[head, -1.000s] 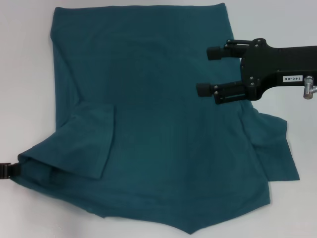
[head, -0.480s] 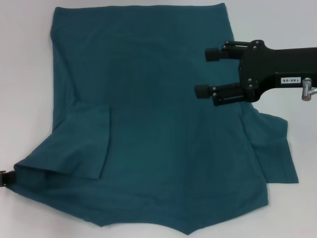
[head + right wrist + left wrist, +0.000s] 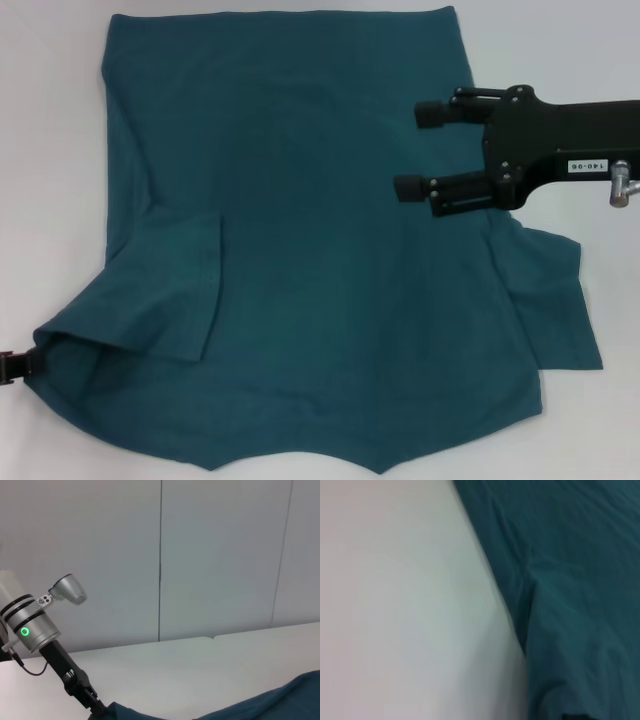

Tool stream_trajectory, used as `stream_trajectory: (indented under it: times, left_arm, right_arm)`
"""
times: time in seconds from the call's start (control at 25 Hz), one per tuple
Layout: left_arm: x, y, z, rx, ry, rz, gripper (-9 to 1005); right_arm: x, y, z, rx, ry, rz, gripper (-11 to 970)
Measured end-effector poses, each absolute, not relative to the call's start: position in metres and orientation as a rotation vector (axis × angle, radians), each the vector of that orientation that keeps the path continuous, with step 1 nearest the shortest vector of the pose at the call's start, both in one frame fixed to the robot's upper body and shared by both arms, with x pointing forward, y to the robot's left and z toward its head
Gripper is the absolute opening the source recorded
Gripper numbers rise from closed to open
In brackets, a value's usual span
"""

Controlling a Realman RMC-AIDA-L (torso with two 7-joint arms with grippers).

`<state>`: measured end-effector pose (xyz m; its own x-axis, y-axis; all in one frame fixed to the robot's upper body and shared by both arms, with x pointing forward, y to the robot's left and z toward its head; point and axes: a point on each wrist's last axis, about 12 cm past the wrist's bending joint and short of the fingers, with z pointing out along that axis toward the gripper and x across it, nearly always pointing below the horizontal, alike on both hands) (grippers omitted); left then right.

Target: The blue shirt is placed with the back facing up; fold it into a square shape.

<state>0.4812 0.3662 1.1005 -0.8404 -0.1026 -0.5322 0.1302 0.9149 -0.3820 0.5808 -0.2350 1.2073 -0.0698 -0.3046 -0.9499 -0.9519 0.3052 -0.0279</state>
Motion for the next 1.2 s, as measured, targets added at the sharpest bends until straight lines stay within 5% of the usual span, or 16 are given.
stream_trajectory:
  times: [0.4, 0.84, 1.2]
  left_arm:
    - [0.472, 0.377, 1.105, 0.037, 2.420, -0.544, 328]
    - [0.451, 0.385, 1.133, 0.326, 1.916, -0.686, 803]
    - [0.458, 0.370, 1.128, 0.477, 1.837, -0.754, 873]
  right_arm:
    - [0.581, -0.243, 1.203, -1.157, 1.656, 0.800, 945]
    - [0.584, -0.245, 1.243, -1.344, 1.959, 0.440, 945]
    - [0.606, -0.220, 1.227, -1.447, 2.326, -0.099, 942]
